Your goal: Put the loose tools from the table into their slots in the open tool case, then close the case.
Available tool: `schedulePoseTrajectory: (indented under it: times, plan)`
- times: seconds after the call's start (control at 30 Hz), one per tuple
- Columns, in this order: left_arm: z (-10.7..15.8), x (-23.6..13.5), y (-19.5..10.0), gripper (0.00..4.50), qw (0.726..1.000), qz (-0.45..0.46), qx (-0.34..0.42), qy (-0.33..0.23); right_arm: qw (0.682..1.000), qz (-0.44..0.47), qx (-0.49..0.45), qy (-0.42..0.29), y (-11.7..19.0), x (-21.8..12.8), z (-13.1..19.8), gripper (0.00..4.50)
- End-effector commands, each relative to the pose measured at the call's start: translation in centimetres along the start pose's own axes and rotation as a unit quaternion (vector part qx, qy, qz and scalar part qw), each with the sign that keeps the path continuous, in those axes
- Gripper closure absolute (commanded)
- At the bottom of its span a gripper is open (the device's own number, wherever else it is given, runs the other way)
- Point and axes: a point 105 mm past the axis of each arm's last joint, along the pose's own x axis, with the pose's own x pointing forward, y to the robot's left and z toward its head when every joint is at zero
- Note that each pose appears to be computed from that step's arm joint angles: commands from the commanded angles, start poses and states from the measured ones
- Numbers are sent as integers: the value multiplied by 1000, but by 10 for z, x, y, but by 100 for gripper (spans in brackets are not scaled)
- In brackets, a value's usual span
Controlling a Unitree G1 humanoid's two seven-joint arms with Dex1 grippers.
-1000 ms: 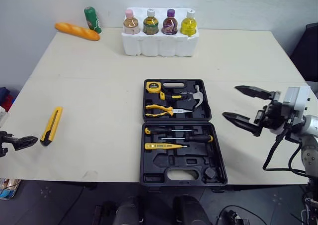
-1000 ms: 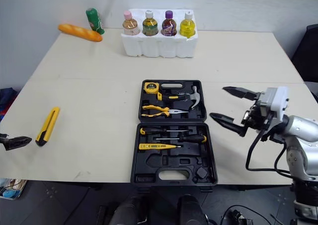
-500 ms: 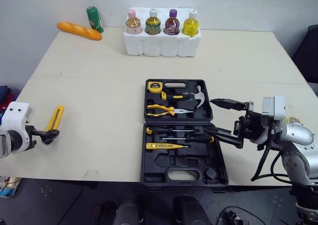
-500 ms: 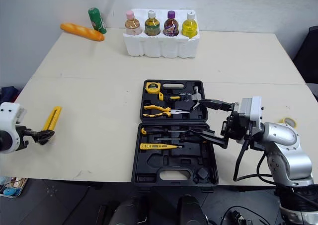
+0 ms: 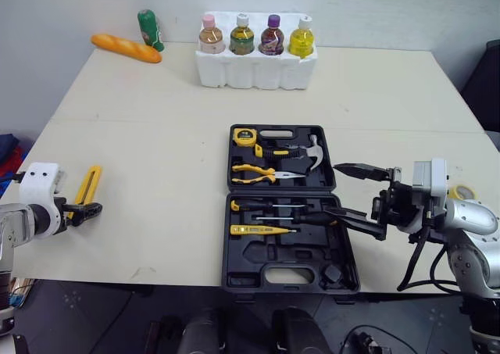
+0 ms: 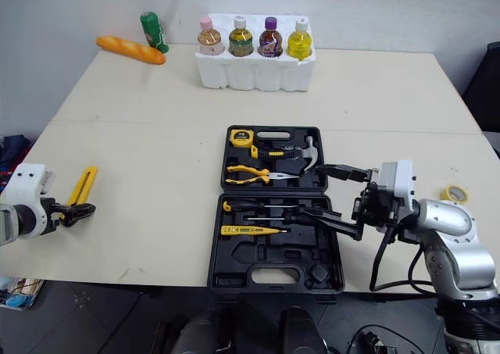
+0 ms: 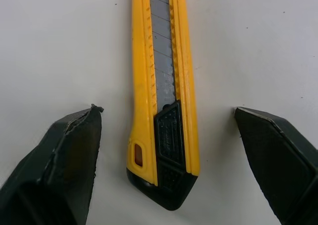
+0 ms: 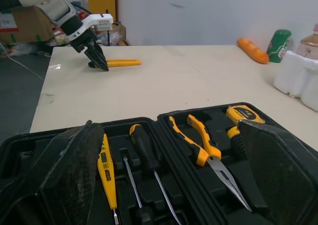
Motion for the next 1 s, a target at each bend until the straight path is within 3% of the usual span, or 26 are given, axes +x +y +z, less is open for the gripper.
schedulePoseTrajectory:
  times: [0.03,0.13,0.23,0.3,0.47,0.57,0.63,0.7,0.8,1.0]
  plan:
    - [-16,7,0,181,999,-7,-6,33,1000,0,-22,-3,-1,-4,10,0]
    - [-24,9,2,310,999,-4,-9,46,1000,-17,-12,-21,-4,-5,13,0]
    - [-31,10,7,315,998,11,5,61,999,-20,-13,-21,-6,-5,15,0]
    - [-27,12,6,315,999,10,-5,41,1000,-21,-15,-14,-6,-6,14,0]
    - [17,6,-14,315,995,-15,55,-82,999,-31,-14,5,-5,-14,12,0]
    - [44,-7,-53,315,978,-87,134,-131,999,-35,-14,19,-5,-20,11,0]
    - [70,-25,-96,315,939,-171,221,-199,999,-41,-12,30,-4,-27,11,0]
    - [75,-44,-136,315,885,-261,305,-237,998,-53,-6,34,-3,-34,13,0]
    - [44,-46,-164,315,825,-339,419,-169,995,-95,9,26,-6,-44,14,0]
    - [46,-70,-231,315,740,-478,433,-190,993,-90,22,71,10,-61,2,0]
